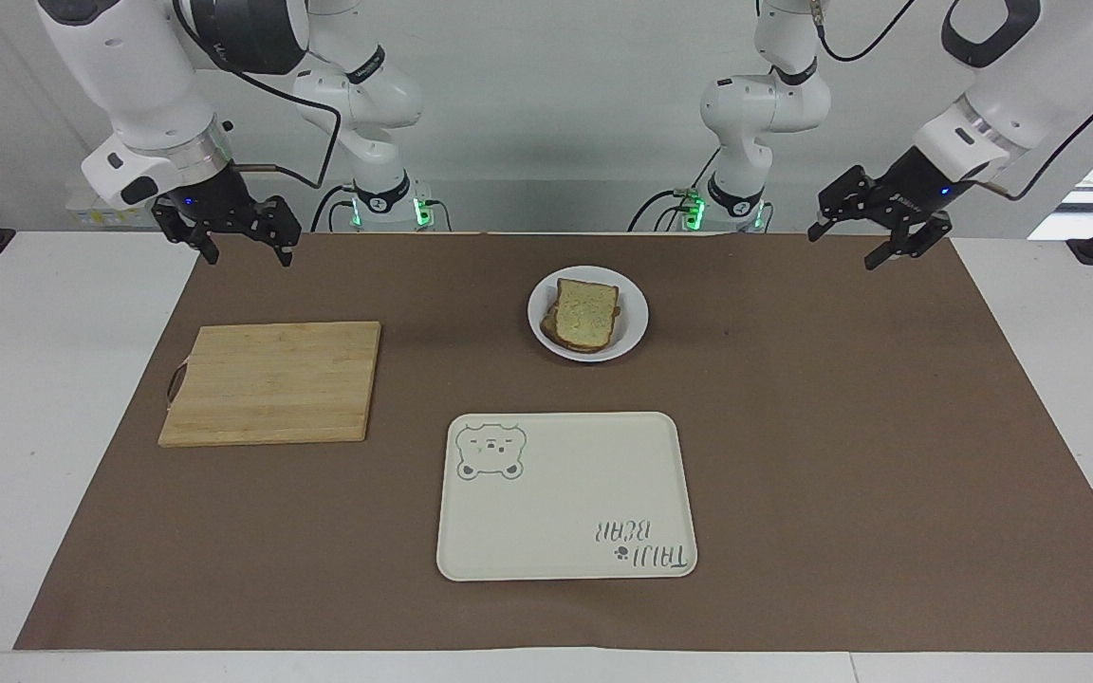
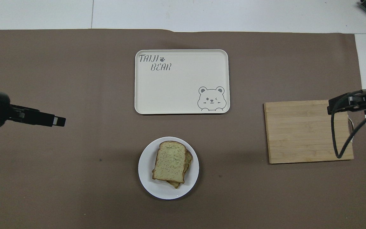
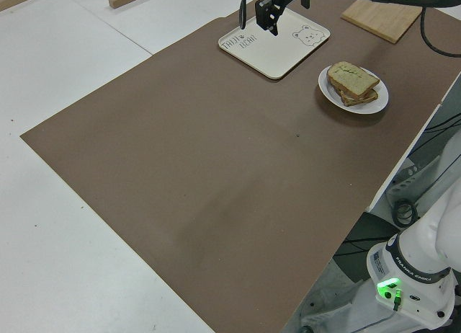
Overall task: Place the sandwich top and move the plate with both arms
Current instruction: 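Reach the left gripper toward the plate rim nearest the robot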
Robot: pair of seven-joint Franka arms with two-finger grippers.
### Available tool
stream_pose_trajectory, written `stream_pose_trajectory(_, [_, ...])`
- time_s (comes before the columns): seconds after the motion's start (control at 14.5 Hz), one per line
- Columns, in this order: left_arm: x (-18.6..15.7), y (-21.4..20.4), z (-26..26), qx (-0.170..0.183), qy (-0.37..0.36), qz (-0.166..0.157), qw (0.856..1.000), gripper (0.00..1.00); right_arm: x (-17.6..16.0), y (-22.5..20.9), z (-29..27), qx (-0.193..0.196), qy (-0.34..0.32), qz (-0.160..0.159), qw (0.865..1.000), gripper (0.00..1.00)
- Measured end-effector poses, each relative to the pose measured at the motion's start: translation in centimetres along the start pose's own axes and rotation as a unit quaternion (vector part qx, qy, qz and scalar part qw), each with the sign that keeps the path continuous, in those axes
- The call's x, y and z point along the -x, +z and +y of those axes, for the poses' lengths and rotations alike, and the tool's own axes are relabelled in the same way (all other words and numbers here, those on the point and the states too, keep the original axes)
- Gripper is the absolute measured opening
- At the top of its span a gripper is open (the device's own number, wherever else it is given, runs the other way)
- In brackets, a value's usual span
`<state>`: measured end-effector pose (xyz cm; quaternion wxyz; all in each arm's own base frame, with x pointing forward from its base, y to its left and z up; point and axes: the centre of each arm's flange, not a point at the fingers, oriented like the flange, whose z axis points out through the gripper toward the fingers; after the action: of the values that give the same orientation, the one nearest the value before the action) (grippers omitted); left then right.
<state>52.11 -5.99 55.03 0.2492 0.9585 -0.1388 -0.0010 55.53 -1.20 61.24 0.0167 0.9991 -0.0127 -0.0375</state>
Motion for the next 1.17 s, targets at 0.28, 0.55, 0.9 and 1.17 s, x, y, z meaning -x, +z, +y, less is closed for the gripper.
stream_pose_trajectory(0.28, [2.2, 10.4, -0.1, 0.058, 0.007, 0.008, 0.998, 1.00, 0.0, 0.0, 0.0, 0.000, 0.000, 0.000, 1.000, 1.00])
stream_pose_trajectory(0.55, [6.1, 19.5, -1.6, 0.126, 0.006, 0.032, 0.991, 1.00, 0.0, 0.0, 0.0, 0.000, 0.000, 0.000, 1.000, 1.00])
stream_pose_trajectory(0.9, [9.7, 26.8, -1.8, 0.173, -0.014, 0.049, 0.984, 1.00, 0.0, 0.0, 0.0, 0.000, 0.000, 0.000, 1.000, 1.00])
stream_pose_trajectory(1.17, [10.6, 31.0, -2.0, 0.201, -0.057, 0.041, 0.977, 0.93, 0.0, 0.0, 0.0, 0.000, 0.000, 0.000, 1.000, 1.00])
